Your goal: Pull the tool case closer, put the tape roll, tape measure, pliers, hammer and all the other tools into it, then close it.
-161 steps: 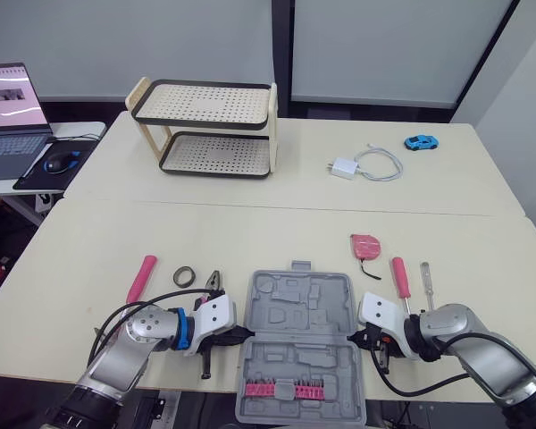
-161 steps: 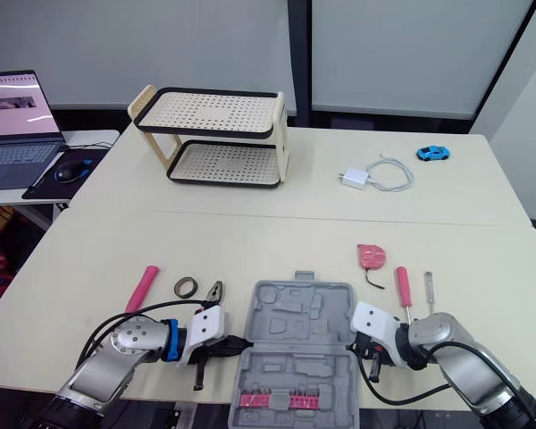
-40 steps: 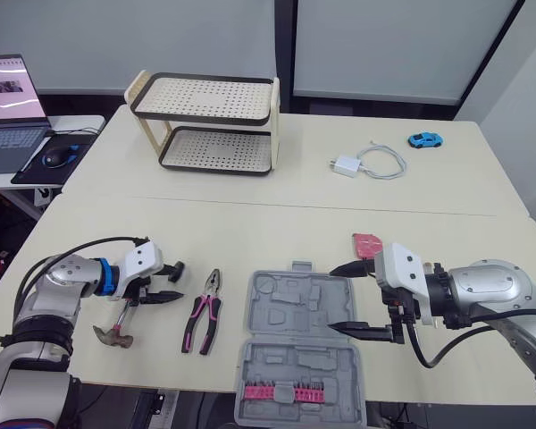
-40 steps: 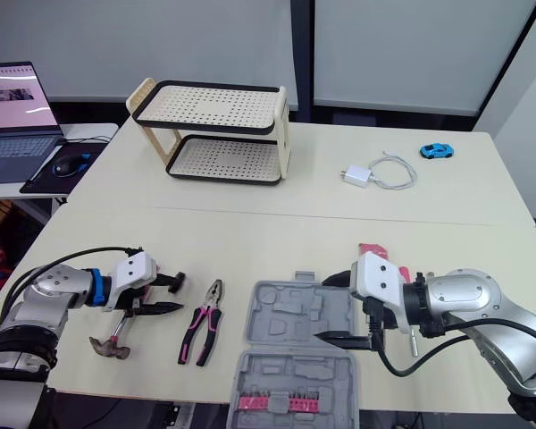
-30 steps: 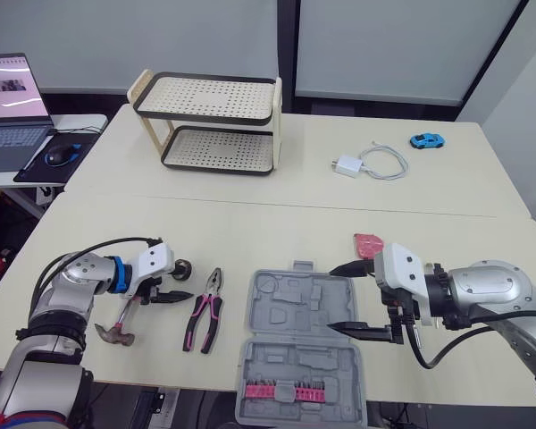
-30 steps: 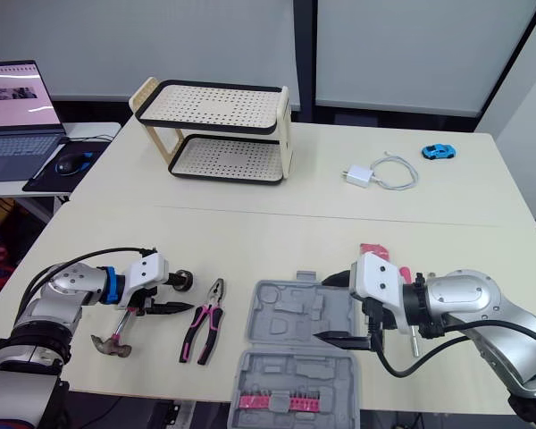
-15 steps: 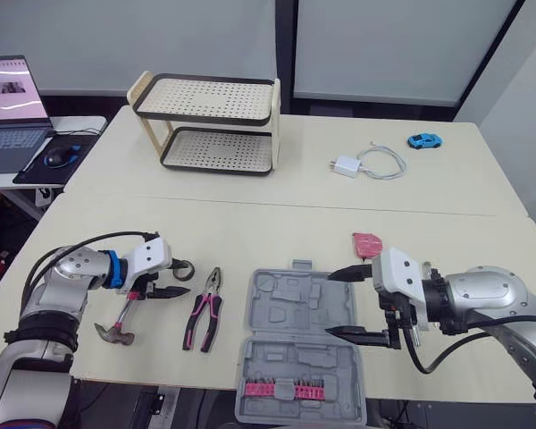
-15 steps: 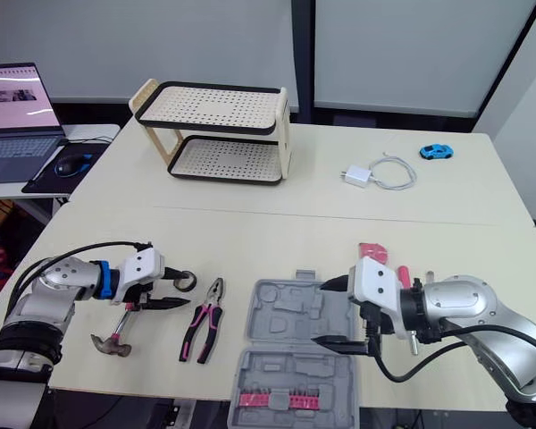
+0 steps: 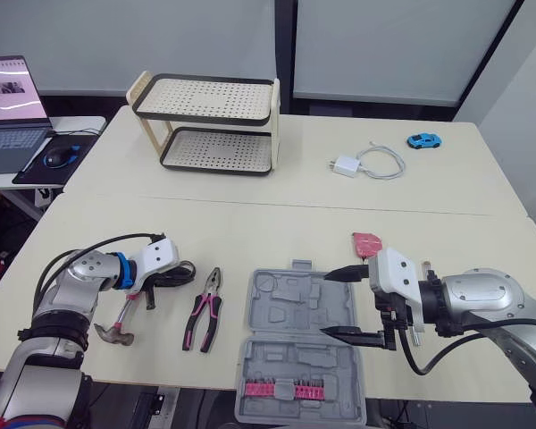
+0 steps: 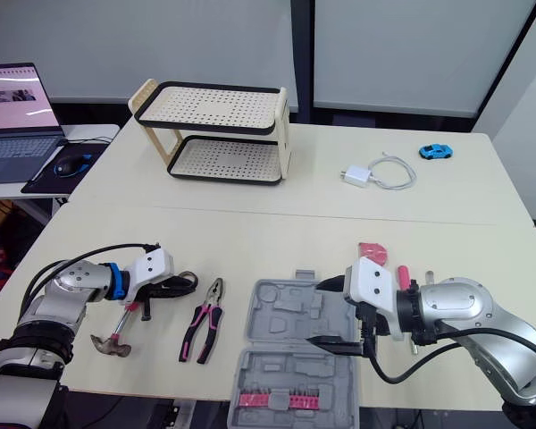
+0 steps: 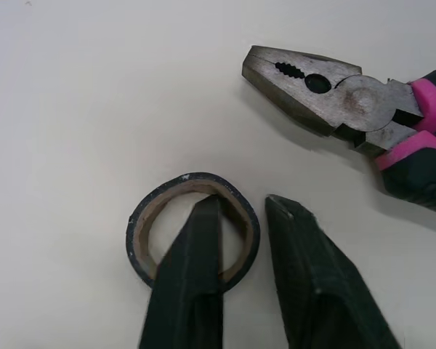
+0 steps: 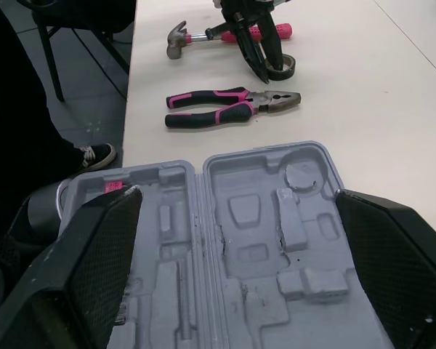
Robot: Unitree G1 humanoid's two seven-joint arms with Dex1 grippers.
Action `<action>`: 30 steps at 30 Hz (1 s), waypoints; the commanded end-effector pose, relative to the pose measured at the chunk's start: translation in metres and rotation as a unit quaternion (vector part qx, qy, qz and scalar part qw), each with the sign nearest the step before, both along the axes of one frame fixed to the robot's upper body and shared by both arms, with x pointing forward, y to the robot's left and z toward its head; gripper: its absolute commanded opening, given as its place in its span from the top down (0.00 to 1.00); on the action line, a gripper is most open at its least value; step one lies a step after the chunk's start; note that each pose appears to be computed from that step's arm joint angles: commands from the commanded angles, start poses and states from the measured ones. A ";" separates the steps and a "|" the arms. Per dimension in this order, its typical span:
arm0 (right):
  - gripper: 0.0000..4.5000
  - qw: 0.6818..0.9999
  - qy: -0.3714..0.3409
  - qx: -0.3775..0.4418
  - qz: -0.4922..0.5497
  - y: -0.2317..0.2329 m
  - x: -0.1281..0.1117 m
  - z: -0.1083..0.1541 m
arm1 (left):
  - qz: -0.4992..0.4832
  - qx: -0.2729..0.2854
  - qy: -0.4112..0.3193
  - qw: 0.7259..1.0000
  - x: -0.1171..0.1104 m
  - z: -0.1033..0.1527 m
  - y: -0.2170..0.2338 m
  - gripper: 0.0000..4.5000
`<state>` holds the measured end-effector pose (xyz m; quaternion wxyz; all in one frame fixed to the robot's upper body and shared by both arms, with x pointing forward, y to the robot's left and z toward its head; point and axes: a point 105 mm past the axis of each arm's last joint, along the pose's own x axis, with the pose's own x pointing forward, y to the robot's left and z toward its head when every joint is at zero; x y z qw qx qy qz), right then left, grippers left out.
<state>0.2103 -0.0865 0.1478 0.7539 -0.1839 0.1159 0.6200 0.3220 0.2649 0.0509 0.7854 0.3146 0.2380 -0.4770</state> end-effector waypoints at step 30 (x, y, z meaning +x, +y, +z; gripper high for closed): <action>0.00 0.995 -0.019 0.012 -0.093 -0.012 -0.004 0.001 | -0.237 -0.081 0.028 0.968 -0.041 0.042 -0.138 0.99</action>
